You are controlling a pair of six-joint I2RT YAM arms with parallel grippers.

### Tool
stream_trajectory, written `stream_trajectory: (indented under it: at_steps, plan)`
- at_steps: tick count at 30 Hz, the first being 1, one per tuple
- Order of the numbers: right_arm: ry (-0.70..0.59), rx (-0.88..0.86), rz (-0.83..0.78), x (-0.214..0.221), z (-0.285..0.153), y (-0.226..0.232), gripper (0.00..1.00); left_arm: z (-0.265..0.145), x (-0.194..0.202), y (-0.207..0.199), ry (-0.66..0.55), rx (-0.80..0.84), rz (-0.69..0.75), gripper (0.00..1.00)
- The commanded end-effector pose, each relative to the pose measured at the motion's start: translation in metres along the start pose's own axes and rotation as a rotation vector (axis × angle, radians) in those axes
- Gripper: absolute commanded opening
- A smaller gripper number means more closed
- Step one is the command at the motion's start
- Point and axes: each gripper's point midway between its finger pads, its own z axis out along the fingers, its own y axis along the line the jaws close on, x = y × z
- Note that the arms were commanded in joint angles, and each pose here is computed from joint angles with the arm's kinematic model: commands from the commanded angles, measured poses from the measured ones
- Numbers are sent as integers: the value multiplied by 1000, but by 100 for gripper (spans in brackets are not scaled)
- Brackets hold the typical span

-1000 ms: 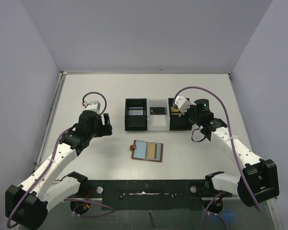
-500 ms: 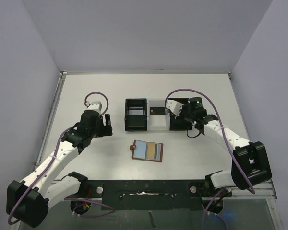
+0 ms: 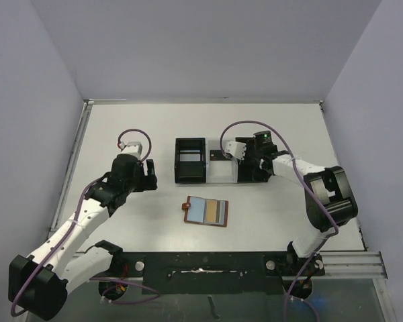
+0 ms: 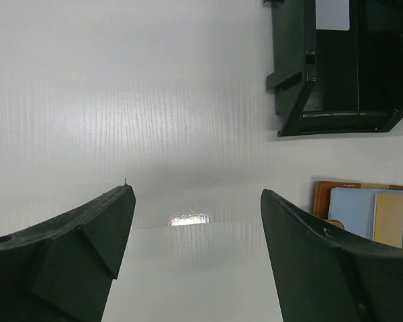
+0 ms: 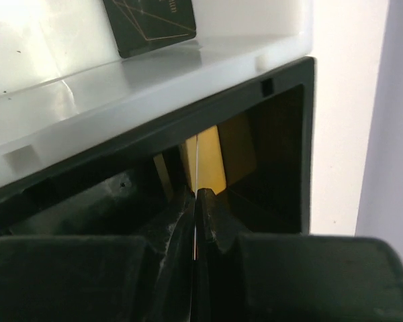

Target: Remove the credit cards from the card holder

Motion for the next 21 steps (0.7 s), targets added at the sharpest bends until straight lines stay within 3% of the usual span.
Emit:
stream_trajectory:
  at_steps: [1,10,21]
  plan:
    - [-18,118,-77,-6,6,-44,3,-6,-21,-4,-83,22,-2,75]
    - [-52,-12,-57,-6,21,-22,12,-2,-17,-4,-53,15,6,75]
    - [-24,-34,-25,3,22,-17,22,0,-15,-5,-41,23,9,75]
